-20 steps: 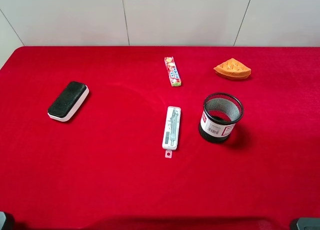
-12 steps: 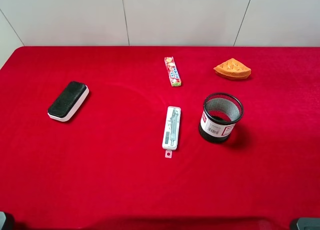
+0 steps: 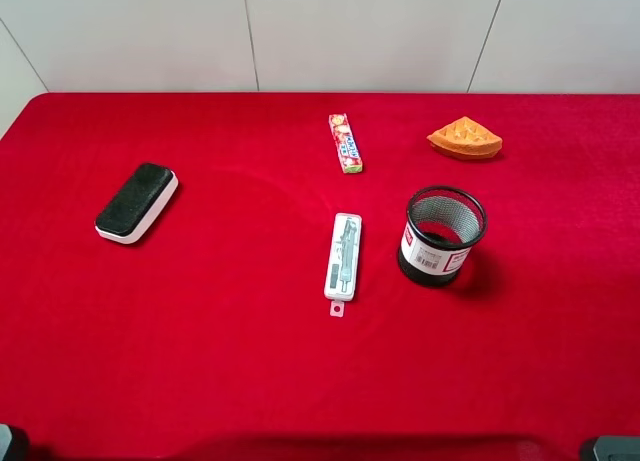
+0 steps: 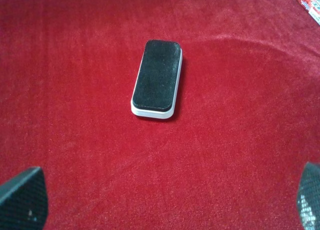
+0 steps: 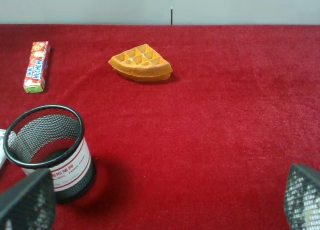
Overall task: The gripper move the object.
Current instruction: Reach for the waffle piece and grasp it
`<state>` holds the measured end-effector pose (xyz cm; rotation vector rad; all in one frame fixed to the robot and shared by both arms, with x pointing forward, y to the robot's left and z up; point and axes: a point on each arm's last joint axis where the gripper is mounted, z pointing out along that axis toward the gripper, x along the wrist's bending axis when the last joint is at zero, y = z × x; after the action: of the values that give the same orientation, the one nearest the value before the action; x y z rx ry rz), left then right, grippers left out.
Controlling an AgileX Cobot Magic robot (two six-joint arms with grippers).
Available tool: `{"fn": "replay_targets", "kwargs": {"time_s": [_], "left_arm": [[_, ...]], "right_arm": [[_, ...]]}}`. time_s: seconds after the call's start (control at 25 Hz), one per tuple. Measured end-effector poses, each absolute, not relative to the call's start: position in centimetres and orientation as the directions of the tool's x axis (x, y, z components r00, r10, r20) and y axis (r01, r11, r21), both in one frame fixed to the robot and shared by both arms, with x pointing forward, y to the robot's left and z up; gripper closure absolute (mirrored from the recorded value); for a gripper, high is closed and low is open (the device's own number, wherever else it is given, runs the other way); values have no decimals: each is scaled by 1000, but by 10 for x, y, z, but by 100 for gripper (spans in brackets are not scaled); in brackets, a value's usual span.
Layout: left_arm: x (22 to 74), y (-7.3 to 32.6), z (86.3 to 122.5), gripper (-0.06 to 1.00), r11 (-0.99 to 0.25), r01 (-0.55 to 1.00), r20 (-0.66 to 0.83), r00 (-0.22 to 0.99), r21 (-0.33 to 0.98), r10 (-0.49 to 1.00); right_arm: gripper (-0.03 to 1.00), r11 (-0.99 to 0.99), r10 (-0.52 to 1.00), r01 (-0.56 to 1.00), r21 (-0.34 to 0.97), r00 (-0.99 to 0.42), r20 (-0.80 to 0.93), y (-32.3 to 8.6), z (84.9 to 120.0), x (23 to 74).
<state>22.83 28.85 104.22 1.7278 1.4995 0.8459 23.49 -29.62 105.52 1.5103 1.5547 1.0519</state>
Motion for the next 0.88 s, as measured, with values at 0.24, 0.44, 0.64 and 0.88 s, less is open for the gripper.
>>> {"fn": "replay_targets", "kwargs": {"time_s": [0.24,0.44,0.64,0.88], "left_arm": [[228,289,1042,-5,-97,544,36,121,834,992],[228,289,1042,-5,-97,544,36,121,834,992],[228,289,1042,-5,-97,544,36,121,834,992],[228,289,1042,-5,-97,544,36,121,834,992]], "right_arm": [[27,-17,997,426,905,-57,46,-296,1074,242],[27,-10,998,524,852,-49,42,-295,1090,276],[27,-2,998,631,776,-44,38,-293,1096,317],[27,56,997,748,661,-76,2,-290,1094,371]]}}
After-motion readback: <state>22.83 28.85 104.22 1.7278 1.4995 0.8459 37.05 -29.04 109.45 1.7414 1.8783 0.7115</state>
